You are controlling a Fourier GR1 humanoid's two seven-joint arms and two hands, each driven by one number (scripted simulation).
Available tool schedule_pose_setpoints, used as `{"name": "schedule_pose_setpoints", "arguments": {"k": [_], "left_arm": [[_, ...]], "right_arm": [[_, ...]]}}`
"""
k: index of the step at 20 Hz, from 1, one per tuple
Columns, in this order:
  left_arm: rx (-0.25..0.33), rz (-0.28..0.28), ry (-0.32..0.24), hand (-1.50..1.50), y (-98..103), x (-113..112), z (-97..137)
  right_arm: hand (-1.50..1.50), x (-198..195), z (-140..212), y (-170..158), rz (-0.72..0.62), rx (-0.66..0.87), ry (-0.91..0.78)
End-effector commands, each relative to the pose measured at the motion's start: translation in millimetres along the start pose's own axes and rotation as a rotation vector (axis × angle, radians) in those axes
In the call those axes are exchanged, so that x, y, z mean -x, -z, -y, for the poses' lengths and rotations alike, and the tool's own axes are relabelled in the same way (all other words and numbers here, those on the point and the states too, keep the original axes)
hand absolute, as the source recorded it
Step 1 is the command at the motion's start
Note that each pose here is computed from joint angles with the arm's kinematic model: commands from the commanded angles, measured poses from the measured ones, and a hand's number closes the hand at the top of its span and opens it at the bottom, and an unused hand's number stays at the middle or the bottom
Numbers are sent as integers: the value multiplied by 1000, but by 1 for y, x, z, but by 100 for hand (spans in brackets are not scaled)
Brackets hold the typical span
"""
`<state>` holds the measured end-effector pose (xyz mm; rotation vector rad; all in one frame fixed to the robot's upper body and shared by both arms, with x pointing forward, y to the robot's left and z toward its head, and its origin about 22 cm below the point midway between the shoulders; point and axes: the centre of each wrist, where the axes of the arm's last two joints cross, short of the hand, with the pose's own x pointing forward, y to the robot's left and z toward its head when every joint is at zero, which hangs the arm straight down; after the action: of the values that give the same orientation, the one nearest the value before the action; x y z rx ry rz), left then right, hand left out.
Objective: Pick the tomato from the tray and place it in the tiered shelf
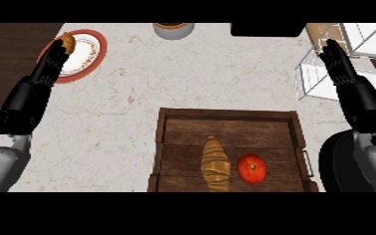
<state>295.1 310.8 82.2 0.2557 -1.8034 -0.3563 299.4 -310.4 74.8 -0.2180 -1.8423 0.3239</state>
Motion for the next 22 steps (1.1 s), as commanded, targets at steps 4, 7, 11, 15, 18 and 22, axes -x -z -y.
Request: {"name": "schedule_pose_setpoints", "arguments": {"k": [4,7,11,15,18,22], "left_arm": [[-9,-125,-49,0,-16,13,36],[2,-184,-107,0,-29,28,52],[-10,-233,-125,0,-37,35,62],[18,-229,-160,0,-23,24,93],[36,-242,-129,0,-21,30,96],[38,-236,-163,0,-17,28,96]], "right_arm": [[-150,-2,-26,-29,-172,82,144],[-150,2,-65,-25,-155,294,731],[150,63,20,-98,-431,455,-252],[-150,60,-54,-121,-331,747,-73],[-150,50,-66,-138,-217,800,-2],[-150,22,-63,-153,-208,558,104]]}}
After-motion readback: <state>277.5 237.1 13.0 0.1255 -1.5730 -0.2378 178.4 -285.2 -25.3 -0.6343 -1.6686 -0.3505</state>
